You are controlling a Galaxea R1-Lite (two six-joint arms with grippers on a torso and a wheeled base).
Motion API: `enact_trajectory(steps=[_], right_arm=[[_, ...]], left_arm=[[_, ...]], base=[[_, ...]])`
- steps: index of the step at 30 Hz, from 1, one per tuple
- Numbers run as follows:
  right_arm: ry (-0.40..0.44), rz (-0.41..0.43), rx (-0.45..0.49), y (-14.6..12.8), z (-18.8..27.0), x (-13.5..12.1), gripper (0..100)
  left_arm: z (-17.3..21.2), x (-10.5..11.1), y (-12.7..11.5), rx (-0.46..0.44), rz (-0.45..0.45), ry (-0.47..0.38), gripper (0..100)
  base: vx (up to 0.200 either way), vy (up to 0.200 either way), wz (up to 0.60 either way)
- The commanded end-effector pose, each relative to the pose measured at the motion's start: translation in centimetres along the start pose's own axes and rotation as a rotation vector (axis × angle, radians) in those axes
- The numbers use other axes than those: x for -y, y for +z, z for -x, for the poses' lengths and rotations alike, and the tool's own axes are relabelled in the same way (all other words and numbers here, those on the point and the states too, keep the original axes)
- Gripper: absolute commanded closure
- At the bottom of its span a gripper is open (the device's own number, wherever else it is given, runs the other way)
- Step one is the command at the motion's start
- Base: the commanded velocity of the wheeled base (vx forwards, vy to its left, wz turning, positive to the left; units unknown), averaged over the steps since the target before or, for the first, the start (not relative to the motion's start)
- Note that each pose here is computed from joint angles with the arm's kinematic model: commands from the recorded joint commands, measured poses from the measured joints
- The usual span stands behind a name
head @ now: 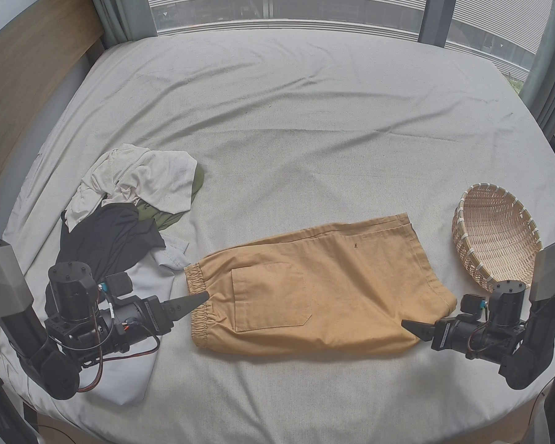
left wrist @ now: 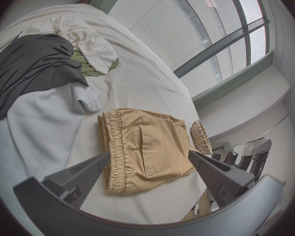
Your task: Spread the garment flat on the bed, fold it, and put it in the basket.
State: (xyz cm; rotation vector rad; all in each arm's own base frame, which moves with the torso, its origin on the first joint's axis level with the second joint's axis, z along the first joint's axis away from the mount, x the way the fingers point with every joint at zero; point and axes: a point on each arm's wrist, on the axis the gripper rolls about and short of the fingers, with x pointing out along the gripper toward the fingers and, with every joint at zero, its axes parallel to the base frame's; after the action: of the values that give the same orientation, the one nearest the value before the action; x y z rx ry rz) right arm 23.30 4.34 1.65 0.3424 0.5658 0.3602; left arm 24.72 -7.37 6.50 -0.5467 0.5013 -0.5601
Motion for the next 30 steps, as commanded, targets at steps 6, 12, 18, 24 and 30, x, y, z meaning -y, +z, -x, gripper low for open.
enact_trajectory(steps=[6,12,18,24,30], right_arm=[[-0.054,-0.022,0.087,1.2,3.6,0.5,0],[-0.043,0.017,0.227,3.2,6.1,-0.3,0],[0.022,0.066,0.314,4.9,6.5,-1.6,0],[0.175,0.154,0.399,7.6,5.4,-3.6,0],[0.293,0.21,0.466,9.8,4.0,-6.3,0]], left_arm=[[0.0,0.0,0.1,0.005,-0.001,-0.002,0],[-0.1,-0.2,-0.1,0.001,0.005,0.001,0],[0.0,0.4,-0.3,-0.007,0.036,-0.02,0],[0.4,0.8,-0.1,0.047,0.013,-0.064,0],[0.4,1.0,0.3,0.075,0.004,-0.083,0]], base=[[0.0,0.0,0.0],[0.0,0.0,0.0],[0.0,0.0,0.0],[0.0,0.0,0.0],[0.0,0.0,0.0]])
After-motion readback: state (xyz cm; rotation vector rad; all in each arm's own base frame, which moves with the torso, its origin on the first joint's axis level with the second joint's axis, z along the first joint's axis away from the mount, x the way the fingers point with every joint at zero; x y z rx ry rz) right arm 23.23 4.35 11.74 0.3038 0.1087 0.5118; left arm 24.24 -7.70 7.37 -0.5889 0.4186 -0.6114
